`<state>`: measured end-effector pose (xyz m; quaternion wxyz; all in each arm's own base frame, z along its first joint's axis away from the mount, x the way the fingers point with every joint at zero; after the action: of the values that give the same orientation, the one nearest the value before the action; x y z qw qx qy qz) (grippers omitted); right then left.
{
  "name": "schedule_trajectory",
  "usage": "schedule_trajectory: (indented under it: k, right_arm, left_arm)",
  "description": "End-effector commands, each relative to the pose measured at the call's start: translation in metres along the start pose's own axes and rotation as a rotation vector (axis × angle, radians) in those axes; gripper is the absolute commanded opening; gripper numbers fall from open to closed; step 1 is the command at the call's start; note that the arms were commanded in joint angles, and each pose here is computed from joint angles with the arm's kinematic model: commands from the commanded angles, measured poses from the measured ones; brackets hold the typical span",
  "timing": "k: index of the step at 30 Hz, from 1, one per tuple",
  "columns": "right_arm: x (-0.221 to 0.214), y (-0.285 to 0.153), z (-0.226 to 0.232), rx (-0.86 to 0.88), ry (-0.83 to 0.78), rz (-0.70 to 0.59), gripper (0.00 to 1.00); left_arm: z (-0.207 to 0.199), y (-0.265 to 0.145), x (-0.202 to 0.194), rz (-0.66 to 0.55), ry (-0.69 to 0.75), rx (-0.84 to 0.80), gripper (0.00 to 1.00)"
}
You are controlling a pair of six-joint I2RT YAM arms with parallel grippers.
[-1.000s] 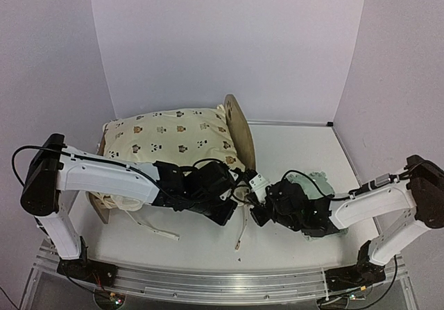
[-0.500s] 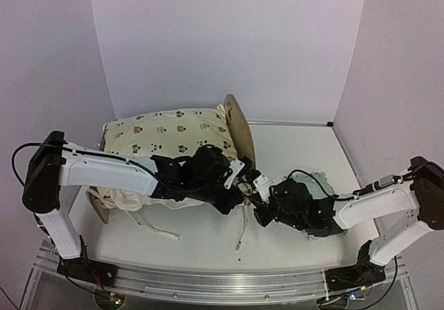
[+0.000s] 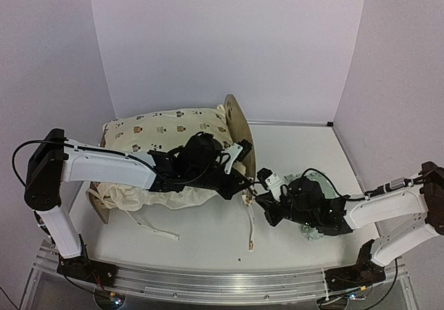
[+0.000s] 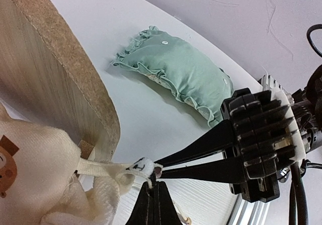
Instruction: Set up the pet bed
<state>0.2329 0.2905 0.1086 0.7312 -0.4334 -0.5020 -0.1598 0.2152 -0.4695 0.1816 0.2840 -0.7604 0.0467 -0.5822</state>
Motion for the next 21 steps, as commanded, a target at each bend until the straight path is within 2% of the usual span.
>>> schedule_trajectory:
  k: [1,12,15,18,21]
  right_arm:
    - [0.012,-0.003,0.0,0.015,0.045,-0.033,0.08]
    - [0.005,0.009,-0.003,0.008,0.081,0.006,0.13]
    - [0.004,0.012,-0.003,0.01,0.084,0.012,0.19]
    - [0.006,0.01,-0.01,-0.014,0.071,-0.004,0.24]
    - [0.013,0.007,-0.025,-0.052,0.088,-0.04,0.24]
  left_arm:
    - [0.002,0.002,0.005,-0.046,0.018,-0.007,0.0]
    - [0.007,0.019,-0.01,-0.061,-0.001,-0.077,0.0]
    - [0.01,0.021,-0.012,-0.06,-0.008,-0.084,0.0]
    - [0.012,0.021,-0.012,-0.059,-0.01,-0.086,0.0]
    - [0.013,0.021,-0.013,-0.055,-0.011,-0.087,0.0]
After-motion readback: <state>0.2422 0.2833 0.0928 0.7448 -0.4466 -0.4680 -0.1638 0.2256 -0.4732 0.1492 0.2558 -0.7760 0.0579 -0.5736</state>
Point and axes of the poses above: each gripper's point midway between its finger pads, its own y axis out along the fingers, its own z axis along the line the jaws close on, x = y × z, the point moved 1 cm from there along -y, back along the fingers, and after that the axes turned 12 degrees about y, right-handed, at the moved point
